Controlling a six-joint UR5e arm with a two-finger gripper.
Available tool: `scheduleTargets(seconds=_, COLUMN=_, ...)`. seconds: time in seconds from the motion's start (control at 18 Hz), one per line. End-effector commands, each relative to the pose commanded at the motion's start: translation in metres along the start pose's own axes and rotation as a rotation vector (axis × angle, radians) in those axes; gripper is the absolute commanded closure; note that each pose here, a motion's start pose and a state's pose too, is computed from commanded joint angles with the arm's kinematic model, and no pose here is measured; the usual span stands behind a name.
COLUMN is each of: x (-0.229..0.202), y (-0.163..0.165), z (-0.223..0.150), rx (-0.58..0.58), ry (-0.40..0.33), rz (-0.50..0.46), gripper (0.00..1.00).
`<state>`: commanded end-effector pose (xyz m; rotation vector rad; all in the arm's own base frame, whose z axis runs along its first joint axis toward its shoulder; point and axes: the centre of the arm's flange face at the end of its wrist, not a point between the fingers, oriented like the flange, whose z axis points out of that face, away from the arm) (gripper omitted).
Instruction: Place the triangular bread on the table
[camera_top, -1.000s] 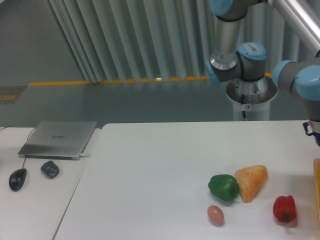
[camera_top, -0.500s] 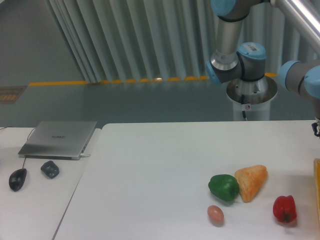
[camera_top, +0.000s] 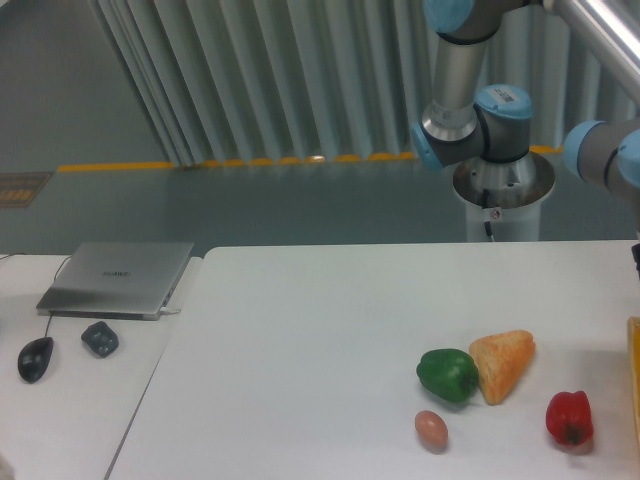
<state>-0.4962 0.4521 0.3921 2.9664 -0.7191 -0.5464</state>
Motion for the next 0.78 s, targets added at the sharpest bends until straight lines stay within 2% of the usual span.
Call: scheduleTargets(seconds=0.78, x=0.015, y=-0.016, z=0.003, rx=0.062, ry=0.029, rz=0.031, gripper=0.0)
